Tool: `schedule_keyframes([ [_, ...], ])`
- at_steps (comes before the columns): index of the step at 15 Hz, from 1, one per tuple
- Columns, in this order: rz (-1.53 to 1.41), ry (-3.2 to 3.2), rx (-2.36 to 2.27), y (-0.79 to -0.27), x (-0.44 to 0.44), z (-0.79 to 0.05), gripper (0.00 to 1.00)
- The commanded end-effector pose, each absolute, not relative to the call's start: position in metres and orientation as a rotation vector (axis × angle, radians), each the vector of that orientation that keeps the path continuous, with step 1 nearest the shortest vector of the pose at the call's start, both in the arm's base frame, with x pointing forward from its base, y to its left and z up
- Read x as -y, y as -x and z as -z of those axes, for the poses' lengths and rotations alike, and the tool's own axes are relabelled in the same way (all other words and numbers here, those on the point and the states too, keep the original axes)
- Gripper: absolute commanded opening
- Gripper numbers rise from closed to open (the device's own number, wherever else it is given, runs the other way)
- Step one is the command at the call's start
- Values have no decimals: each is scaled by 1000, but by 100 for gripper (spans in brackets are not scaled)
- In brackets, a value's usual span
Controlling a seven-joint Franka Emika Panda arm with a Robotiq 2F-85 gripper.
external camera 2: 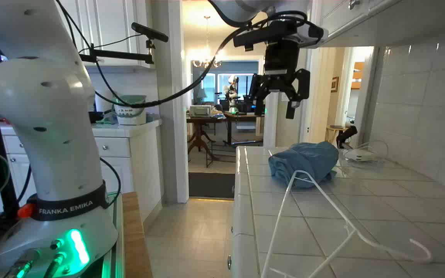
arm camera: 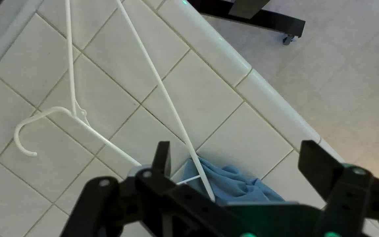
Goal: Pick up the hanger and hang it on the handle of the left cabinet door
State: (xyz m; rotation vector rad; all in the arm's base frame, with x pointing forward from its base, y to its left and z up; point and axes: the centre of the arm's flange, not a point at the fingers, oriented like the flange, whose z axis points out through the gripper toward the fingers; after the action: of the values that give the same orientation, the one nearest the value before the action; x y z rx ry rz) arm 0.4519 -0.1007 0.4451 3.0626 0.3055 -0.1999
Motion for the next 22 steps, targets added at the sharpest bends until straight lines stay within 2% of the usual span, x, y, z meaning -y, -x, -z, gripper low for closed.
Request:
schedule_keyframes([
  [1, 200, -3063, -305, -452, 101, -445, 100],
  [5, 200, -3063, -305, -452, 101, -445, 100],
  [9, 230, -3046, 100, -454, 139, -420, 100],
  [15, 277, -2996, 638, -426, 237, -382, 100],
  [20, 294, -2842, 1062, -415, 279, -349, 100],
  [22, 297, -2889, 995, -409, 277, -354, 100],
])
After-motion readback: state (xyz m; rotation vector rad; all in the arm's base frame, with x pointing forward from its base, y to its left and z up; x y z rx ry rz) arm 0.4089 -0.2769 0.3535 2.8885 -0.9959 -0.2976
